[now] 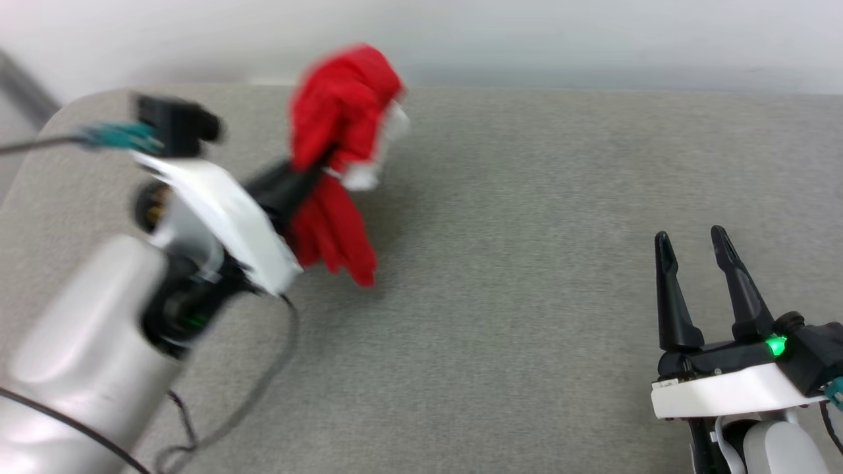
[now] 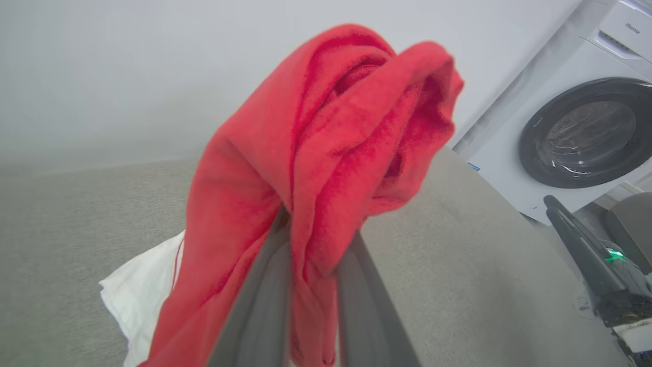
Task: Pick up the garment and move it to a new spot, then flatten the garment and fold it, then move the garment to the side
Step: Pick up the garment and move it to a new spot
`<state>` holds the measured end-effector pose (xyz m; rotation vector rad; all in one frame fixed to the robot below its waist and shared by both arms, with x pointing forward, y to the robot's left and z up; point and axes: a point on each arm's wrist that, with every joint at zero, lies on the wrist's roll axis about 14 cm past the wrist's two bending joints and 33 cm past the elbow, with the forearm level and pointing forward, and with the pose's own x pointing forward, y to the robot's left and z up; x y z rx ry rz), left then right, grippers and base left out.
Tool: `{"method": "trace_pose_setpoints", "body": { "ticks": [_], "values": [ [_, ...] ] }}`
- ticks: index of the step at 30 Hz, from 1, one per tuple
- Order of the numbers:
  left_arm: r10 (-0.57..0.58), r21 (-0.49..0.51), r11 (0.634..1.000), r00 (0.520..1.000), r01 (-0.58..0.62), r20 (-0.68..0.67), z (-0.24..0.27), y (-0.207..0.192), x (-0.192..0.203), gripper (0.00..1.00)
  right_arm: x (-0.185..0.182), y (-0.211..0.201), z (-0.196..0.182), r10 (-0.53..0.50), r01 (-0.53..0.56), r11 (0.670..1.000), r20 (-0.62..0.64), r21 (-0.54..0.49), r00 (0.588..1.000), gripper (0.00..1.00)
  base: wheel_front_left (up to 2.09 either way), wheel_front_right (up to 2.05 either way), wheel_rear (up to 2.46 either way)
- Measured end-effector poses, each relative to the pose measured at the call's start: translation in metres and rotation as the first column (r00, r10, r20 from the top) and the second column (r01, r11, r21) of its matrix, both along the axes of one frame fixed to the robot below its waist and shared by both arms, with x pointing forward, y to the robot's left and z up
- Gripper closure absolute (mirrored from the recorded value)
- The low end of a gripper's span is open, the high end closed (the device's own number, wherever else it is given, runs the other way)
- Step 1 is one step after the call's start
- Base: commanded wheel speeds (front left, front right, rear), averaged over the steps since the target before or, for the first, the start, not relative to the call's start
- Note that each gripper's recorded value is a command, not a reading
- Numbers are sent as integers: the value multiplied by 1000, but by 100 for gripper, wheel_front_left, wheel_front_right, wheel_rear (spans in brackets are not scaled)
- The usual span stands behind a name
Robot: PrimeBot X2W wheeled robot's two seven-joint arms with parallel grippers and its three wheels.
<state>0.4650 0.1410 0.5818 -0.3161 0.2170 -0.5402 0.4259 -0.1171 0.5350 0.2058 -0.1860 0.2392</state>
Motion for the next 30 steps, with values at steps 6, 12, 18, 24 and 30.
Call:
{"method": "trace_pose_setpoints", "body": {
  "ticks": [6,12,18,24,30],
  "values": [
    [-122,-89,989,992,119,-38,-22,-77,-16,100,-12,-26,14,-73,73,997,33,-1,997,0,0,0,0],
    [-297,-165,945,951,282,-80,-47,-171,-39,100,-25,-62,23,-175,176,984,57,-4,983,0,0,0,0],
    [-361,-247,911,928,329,-95,-61,-233,-43,100,-31,-83,19,-236,236,972,43,-12,971,0,0,0,0],
    [-450,-140,891,880,432,-149,-108,-260,-61,0,-29,-92,8,-260,260,965,11,-19,966,0,0,0,0],
    [-411,-105,910,907,402,-91,-108,-249,-56,0,-26,-85,10,-239,240,971,17,-7,971,0,0,0,0]
  ]
}}
